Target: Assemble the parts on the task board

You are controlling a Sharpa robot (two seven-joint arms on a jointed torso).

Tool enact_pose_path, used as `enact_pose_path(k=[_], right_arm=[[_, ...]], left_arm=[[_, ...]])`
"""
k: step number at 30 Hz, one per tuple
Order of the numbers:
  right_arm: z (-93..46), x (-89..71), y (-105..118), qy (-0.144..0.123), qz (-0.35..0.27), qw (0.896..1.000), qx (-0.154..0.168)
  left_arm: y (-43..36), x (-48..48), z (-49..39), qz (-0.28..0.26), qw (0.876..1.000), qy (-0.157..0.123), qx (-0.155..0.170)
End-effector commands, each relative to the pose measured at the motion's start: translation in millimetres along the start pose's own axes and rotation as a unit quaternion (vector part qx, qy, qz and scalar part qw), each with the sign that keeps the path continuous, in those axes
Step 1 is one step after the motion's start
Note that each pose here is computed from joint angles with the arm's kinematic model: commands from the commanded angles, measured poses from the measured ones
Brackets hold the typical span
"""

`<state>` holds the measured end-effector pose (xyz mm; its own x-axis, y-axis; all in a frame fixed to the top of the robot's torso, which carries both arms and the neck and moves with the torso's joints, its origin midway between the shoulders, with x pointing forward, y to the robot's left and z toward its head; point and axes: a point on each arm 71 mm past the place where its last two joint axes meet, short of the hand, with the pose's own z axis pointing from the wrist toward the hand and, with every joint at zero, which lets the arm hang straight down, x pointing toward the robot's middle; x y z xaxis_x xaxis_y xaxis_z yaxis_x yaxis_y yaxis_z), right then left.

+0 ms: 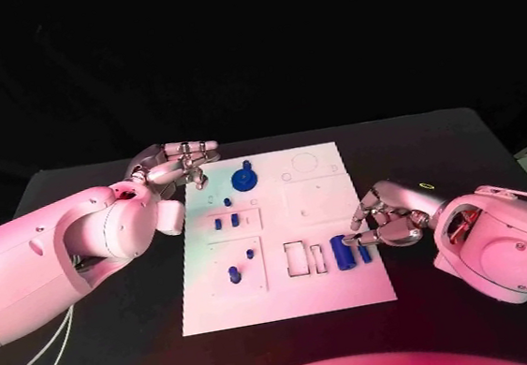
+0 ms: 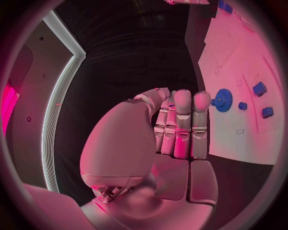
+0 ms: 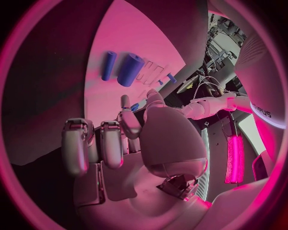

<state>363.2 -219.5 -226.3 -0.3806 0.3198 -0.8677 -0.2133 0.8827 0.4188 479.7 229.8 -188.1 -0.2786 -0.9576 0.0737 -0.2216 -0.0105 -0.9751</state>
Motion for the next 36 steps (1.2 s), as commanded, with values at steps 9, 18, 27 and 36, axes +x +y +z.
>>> enact_pose_path(k=[9,18,27,36], right_arm=[[3.2,18.2,-0.5,0.004,-0.017,0.999,0.044],[9.0,28.5,1.5,0.02,-0.02,0.998,0.048],[13.2,40.7,2.3,0.039,-0.026,0.998,0.053],[21.0,48.1,4.7,0.045,-0.032,0.997,0.058]], left_arm=[[-0.2,1.9,-0.3,-0.004,1.0,0.01,0.002],[0.0,1.6,-0.7,-0.004,1.0,0.01,0.001],[0.0,0.8,-0.7,-0.004,1.0,0.009,0.001],[-0.1,0.6,-1.2,-0.004,1.0,0.009,0.001]])
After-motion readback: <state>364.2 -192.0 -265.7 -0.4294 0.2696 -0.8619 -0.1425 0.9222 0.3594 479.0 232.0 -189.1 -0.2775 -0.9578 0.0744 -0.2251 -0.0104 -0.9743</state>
